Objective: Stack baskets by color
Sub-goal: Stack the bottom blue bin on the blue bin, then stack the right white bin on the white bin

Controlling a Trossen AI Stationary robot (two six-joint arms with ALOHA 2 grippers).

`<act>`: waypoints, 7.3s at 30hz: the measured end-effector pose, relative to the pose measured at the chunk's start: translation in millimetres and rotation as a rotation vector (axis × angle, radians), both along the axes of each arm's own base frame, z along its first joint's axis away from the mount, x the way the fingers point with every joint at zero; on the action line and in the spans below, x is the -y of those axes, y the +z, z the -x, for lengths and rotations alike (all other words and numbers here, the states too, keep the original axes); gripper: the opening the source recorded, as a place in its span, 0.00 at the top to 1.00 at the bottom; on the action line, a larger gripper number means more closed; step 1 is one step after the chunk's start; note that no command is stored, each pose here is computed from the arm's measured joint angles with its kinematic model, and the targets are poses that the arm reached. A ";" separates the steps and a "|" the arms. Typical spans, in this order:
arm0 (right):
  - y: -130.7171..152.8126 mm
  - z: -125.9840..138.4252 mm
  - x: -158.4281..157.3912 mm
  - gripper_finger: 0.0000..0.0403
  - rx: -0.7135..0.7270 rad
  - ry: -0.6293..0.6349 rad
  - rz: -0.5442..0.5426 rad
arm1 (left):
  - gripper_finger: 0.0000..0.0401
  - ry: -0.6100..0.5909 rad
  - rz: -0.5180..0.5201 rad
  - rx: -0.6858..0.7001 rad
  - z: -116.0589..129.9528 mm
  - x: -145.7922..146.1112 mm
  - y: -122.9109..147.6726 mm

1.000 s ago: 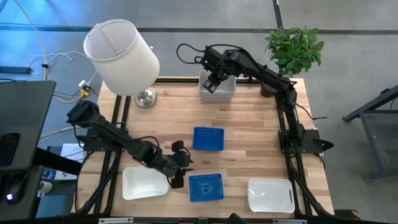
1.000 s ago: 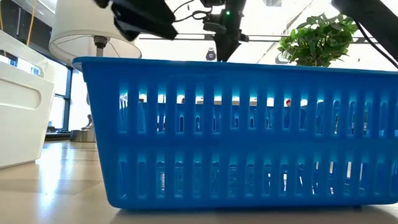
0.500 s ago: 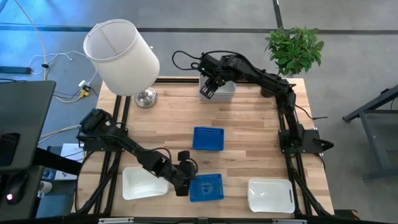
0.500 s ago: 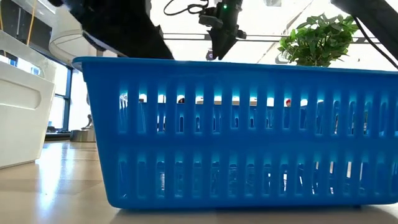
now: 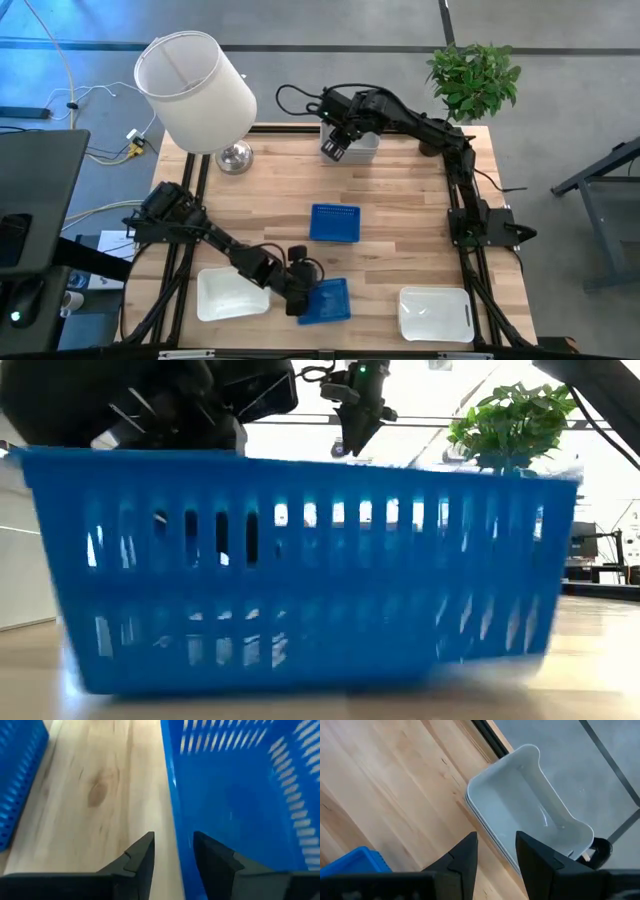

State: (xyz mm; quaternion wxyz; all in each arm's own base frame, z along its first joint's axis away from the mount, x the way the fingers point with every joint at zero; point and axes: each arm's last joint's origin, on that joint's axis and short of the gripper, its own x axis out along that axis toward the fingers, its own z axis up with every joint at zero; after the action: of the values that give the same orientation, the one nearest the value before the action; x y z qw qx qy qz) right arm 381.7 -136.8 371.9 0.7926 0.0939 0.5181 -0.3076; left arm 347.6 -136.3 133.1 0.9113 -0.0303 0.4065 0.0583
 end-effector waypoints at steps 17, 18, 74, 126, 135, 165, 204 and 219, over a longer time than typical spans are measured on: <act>15.3 12.2 -51.6 0.71 -0.103 0.136 0.030 | 0.99 -0.020 -0.076 0.005 -4.0 -20.6 12.3; 20.2 15.5 -55.1 0.71 -0.091 0.141 0.038 | 0.99 -0.021 -0.080 0.005 -3.5 -23.1 15.6; -28.7 160.9 -165.4 0.71 0.012 -0.074 -0.009 | 1.00 -0.150 -0.029 0.102 -9.8 -227.2 89.6; -60.4 183.9 -293.9 0.71 -0.215 0.187 -0.344 | 0.62 -0.166 0.050 -0.065 -30.4 -218.5 119.2; -88.8 183.1 -330.1 0.71 -0.344 0.235 -0.342 | 0.62 -0.187 0.037 -0.057 -10.1 -208.4 160.9; -165.9 152.9 -367.0 0.71 -0.548 0.350 -0.264 | 0.62 -0.230 0.062 0.118 100.5 -153.8 265.0; -198.9 172.8 -354.1 0.71 -0.757 0.286 -0.328 | 0.62 -0.213 0.023 0.092 101.1 -143.6 263.7; -197.9 168.7 -339.7 0.99 -0.761 0.234 -0.402 | 0.62 -0.176 0.009 -0.085 113.4 -144.6 252.2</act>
State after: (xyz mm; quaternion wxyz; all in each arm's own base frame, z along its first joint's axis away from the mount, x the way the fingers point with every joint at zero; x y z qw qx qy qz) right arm 213.0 202.9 174.0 0.5410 0.0667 0.8295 -0.1217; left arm 234.3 8.2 385.3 0.8947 0.0039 0.4460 -0.0228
